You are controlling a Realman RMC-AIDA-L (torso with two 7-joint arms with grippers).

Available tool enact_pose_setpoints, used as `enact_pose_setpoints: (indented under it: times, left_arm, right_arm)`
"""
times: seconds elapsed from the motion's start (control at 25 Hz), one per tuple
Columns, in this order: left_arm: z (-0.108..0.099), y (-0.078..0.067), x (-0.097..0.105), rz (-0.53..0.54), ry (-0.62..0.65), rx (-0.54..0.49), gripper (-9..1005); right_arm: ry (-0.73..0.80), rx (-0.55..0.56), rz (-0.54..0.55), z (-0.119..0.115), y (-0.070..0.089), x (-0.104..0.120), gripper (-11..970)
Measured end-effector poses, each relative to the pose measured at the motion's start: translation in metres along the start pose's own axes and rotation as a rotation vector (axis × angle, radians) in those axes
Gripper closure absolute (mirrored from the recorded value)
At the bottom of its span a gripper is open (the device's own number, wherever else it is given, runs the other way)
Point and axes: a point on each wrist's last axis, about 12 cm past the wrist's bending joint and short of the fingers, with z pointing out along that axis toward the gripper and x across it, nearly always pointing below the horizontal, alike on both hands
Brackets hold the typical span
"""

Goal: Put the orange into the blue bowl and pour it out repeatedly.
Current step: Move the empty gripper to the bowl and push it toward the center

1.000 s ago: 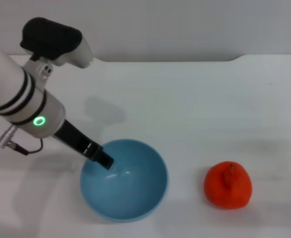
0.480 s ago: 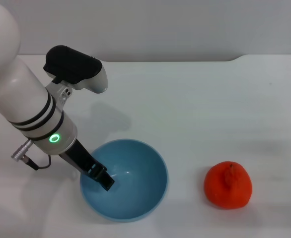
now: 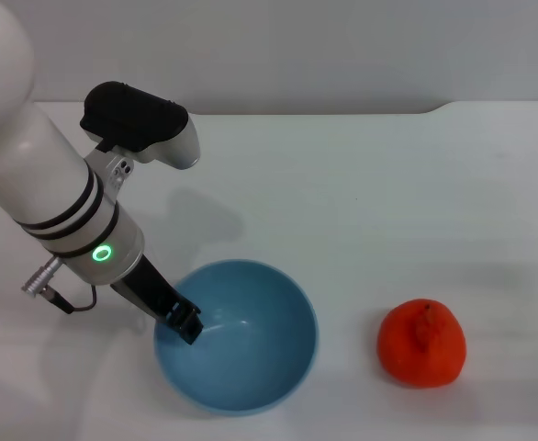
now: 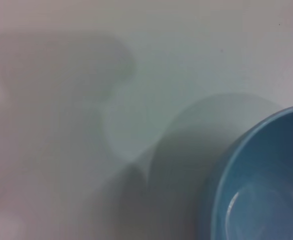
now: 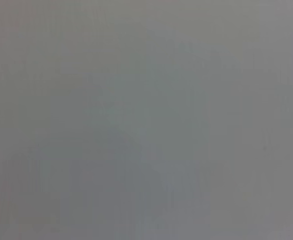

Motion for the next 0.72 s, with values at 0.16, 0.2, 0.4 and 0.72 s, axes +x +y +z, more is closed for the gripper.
enact_pose_setpoints:
  times: [0.16, 0.2, 0.4, 0.72]
  left_arm:
    - [0.0, 0.0, 0.0, -0.001, 0.002, 0.001, 631]
    - [0.0, 0.0, 0.0, -0.001, 0.002, 0.001, 677]
    - [-0.002, 0.001, -0.001, -0.01, -0.01, 0.005, 979]
    - [-0.008, 0.008, -0.005, -0.047, -0.065, 0.007, 993]
  right_arm:
    - [0.001, -0.004, 0.0, 0.0, 0.0, 0.0, 417]
    - [0.0, -0.011, 0.001, 0.0, 0.001, 0.0, 419]
    - [0.005, -0.041, 0.135, 0.005, 0.002, -0.001, 426]
    - [0.166, -0.286, 0.494, 0.041, -0.016, -0.024, 437]
